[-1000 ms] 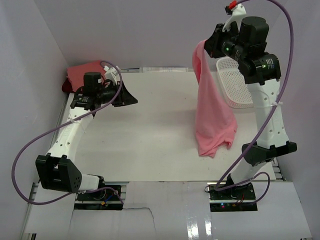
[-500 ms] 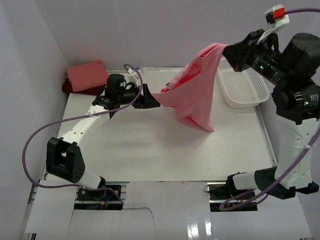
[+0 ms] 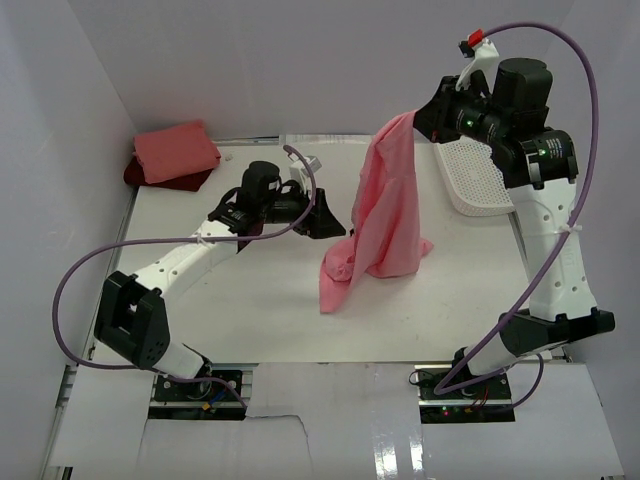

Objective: Fold and stack the t-shirts
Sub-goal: Flatten out the tshirt

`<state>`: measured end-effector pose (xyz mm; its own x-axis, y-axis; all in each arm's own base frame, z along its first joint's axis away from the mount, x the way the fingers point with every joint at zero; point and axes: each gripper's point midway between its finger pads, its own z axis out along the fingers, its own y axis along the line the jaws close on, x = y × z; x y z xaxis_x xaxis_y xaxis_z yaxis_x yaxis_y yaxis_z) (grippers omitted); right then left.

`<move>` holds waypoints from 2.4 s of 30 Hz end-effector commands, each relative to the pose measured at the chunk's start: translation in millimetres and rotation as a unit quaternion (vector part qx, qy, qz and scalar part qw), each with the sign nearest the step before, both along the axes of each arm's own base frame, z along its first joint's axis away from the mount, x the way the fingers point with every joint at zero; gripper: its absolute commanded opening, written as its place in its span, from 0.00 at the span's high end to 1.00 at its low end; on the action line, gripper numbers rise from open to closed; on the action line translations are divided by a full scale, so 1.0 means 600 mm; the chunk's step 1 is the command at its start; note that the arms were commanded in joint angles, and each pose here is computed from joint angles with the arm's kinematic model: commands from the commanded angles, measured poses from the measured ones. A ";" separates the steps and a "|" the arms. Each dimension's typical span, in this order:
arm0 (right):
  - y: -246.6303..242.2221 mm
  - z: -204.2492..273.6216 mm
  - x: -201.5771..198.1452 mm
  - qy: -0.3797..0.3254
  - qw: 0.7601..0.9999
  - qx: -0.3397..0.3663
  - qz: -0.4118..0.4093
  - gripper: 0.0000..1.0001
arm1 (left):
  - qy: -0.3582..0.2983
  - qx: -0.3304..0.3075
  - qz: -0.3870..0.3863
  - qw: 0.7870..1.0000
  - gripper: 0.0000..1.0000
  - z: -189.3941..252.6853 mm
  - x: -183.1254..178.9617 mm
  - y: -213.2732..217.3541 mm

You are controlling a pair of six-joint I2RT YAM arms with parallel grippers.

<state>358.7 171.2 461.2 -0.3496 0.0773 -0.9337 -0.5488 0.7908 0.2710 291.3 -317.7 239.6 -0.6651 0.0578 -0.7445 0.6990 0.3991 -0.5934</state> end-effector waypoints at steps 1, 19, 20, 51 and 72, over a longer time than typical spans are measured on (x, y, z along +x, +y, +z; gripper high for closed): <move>-0.007 0.066 -0.021 -0.055 0.998 0.019 -0.003 0.92 | -0.027 0.051 0.001 0.998 0.20 -0.015 -0.021 -0.006; 0.009 0.009 0.025 -0.016 1.000 0.017 0.004 0.92 | -0.130 0.389 0.045 0.911 0.20 -0.225 -0.154 0.022; 0.011 0.009 0.025 -0.017 1.000 0.018 0.006 0.92 | -0.133 0.401 0.053 0.905 0.20 -0.234 -0.150 0.029; 0.021 -0.014 0.024 -0.008 0.999 0.019 0.026 0.92 | -0.104 0.455 -0.062 0.882 0.41 -0.362 -0.168 -0.005; -0.008 -0.115 0.074 0.070 0.996 -0.014 -0.048 0.92 | -0.081 0.365 0.069 0.925 1.00 -0.173 -0.067 0.033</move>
